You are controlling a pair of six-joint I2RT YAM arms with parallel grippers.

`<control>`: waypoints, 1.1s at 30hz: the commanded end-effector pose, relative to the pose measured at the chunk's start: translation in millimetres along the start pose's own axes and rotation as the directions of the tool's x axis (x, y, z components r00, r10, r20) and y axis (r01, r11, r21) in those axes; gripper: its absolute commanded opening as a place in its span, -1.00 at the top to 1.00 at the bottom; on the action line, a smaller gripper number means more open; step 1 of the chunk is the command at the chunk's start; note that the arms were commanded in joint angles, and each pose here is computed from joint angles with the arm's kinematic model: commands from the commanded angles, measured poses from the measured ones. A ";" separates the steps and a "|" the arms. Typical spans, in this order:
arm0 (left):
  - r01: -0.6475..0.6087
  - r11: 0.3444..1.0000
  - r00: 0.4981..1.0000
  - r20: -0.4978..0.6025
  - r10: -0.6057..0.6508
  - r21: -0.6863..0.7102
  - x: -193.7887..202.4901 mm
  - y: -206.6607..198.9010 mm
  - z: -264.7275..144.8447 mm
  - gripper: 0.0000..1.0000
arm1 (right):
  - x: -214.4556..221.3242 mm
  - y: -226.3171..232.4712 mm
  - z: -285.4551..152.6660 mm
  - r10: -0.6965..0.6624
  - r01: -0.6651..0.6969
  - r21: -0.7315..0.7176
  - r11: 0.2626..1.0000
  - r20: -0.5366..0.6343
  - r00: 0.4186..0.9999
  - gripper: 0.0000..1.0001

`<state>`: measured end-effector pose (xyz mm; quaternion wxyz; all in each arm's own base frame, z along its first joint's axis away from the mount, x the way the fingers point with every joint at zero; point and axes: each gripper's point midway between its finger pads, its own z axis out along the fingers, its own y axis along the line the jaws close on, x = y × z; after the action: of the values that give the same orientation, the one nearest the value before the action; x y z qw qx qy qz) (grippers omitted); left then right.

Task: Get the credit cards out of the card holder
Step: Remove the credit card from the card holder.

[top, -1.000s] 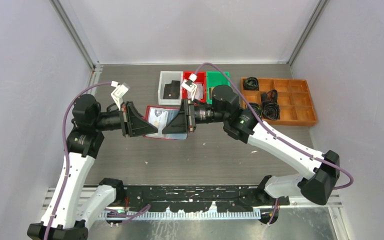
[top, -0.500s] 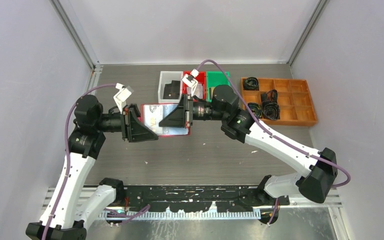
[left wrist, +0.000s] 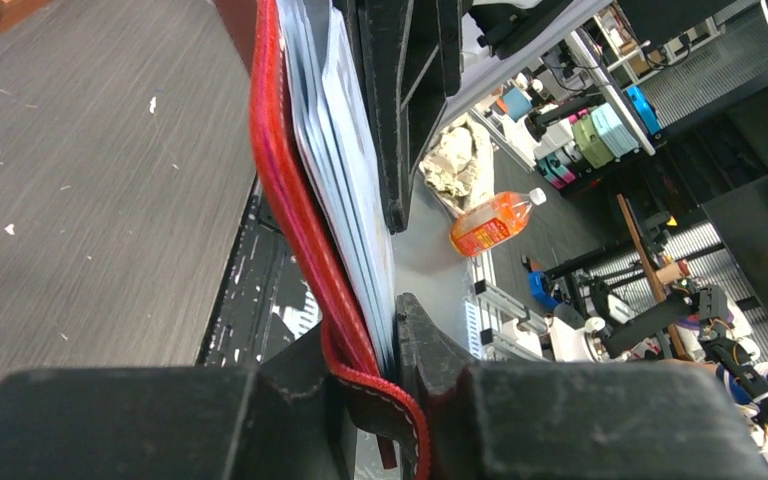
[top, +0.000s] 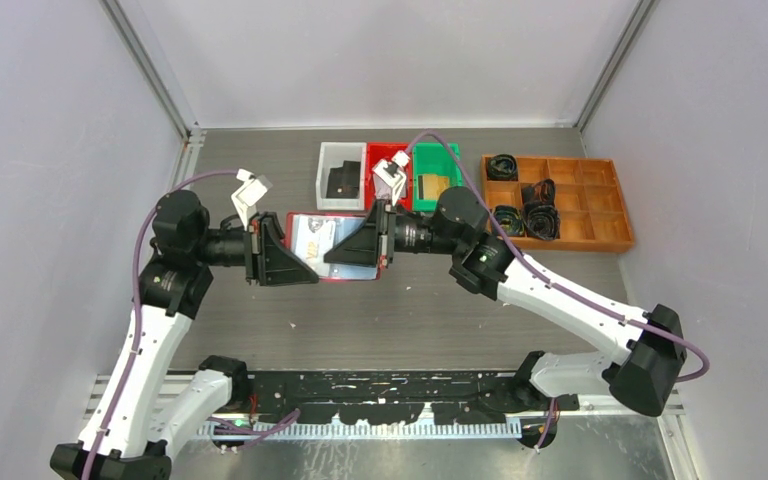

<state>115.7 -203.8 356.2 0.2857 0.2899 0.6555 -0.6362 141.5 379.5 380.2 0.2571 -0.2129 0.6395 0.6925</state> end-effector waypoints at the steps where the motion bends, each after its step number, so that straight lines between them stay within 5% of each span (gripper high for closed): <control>1: -0.113 0.992 0.994 -0.003 0.114 0.050 -5.5 -27.6 -3.3 0.83 | 3.6 7.0 -12.0 -0.015 0.016 -0.028 0.999 0.040 0.999 0.98; 6: -0.118 0.991 0.993 -0.005 0.118 0.056 -4.7 -30.3 -3.8 0.96 | 4.9 10.2 -13.7 -0.017 0.019 -0.043 0.999 0.038 0.999 0.96; 11: -0.120 0.991 0.993 -0.011 0.121 0.064 -2.0 -31.1 -4.4 1.00 | -2.9 19.3 -12.1 -0.031 0.034 -0.062 0.997 0.052 0.998 0.45; 13: -0.119 0.991 0.993 -0.013 0.120 0.066 -0.7 -31.0 -4.4 1.00 | -10.4 24.3 -9.0 -0.029 0.035 -0.080 0.996 0.072 0.997 0.40; 23: -0.136 0.988 0.990 -0.015 0.138 0.075 -0.7 -35.3 -5.0 1.00 | -41.3 40.8 -6.0 0.042 -0.008 -0.212 0.977 0.160 0.986 0.46; 33: -0.152 0.986 0.988 -0.003 0.153 0.065 -4.7 -38.7 -5.2 1.00 | -30.6 31.8 -17.4 0.064 -0.029 -0.207 0.978 0.165 0.984 0.79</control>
<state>108.1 -202.3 361.9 0.2987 0.3001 0.6473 -0.6338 145.7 374.4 399.9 0.2309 -0.1648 0.5793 0.7642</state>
